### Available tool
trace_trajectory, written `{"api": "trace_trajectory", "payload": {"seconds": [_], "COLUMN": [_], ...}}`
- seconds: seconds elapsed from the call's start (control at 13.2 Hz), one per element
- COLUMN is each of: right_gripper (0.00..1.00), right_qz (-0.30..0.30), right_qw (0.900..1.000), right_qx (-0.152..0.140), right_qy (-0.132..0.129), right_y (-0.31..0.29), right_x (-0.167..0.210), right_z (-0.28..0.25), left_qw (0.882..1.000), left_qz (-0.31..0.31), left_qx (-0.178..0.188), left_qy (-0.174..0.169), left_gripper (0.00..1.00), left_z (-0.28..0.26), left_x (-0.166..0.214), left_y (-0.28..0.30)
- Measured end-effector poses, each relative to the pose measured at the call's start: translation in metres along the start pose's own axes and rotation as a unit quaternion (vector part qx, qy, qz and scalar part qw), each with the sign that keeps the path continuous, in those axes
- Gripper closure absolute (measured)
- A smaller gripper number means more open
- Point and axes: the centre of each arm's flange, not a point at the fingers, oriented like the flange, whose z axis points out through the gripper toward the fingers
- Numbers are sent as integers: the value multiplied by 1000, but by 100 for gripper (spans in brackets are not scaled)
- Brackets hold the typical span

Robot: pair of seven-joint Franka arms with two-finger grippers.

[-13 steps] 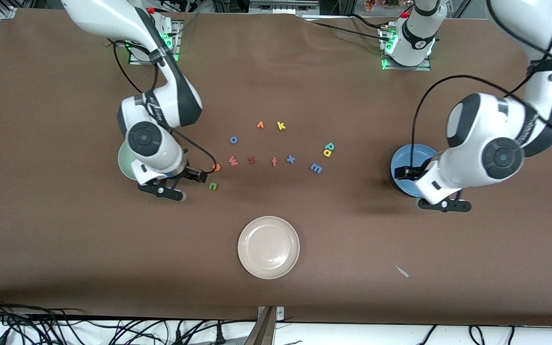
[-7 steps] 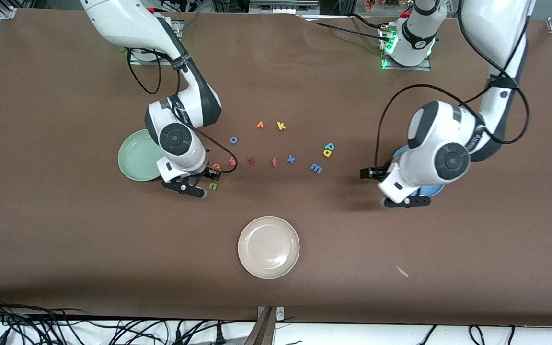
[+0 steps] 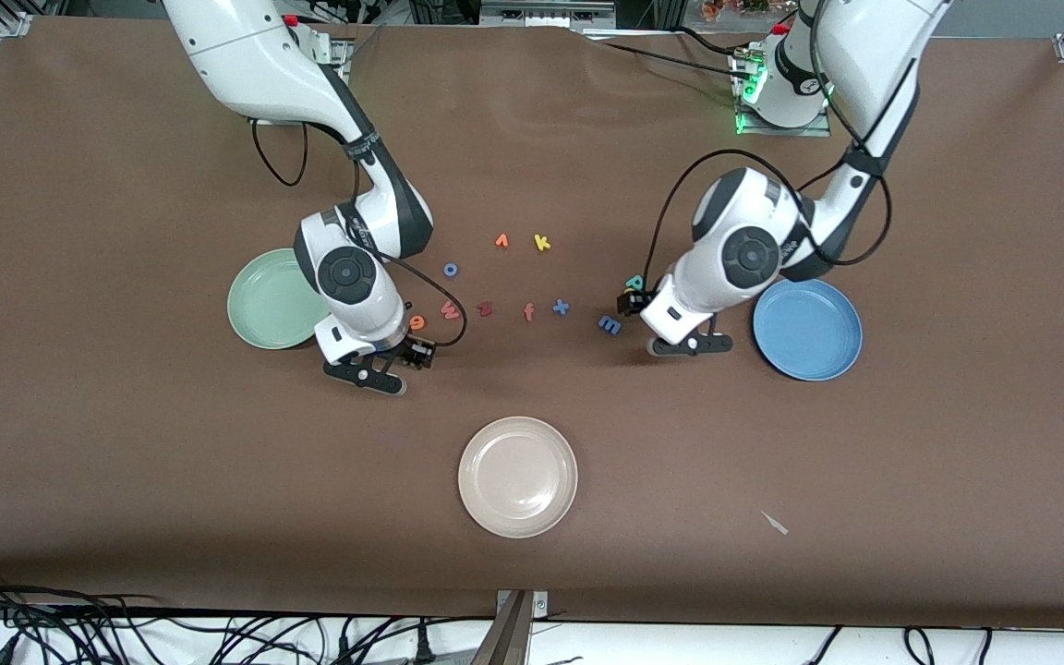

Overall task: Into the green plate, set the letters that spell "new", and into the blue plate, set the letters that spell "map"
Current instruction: 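Grasp the green U with the right gripper and carry it over the green plate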

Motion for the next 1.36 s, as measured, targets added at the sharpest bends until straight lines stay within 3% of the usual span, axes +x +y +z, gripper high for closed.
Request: {"api": "trace_trajectory", "payload": {"seconds": [0.45,0.53,0.61,0.76,1.06,1.29,1.36], "right_gripper": [36,42,42,56,65,66,73], "right_qz": [-4,-5,-5,-5,-8,-9,-9], "right_qw": [1000,1000,1000,1000,1000,1000,1000], "right_qx": [2,2,2,1,-1,-1,0], "right_qy": [2,2,2,2,-1,0,1], "right_y": [-4,-5,-5,-6,-8,-8,-8], "right_x": [-4,-5,-5,-6,-10,-10,-10], "right_z": [7,7,7,8,15,14,14], "left_qw": [999,999,999,999,999,999,999], "left_qz": [-1,-2,-1,1,1,2,2], "left_qx": [31,34,35,38,41,41,41], "left_qy": [10,8,5,1,-3,-4,-5], "left_gripper": [11,11,11,11,12,13,13], "left_z": [40,44,48,55,62,67,68], "left_x": [-16,-17,-19,-23,-26,-27,-27], "left_y": [9,9,10,14,14,15,15]}}
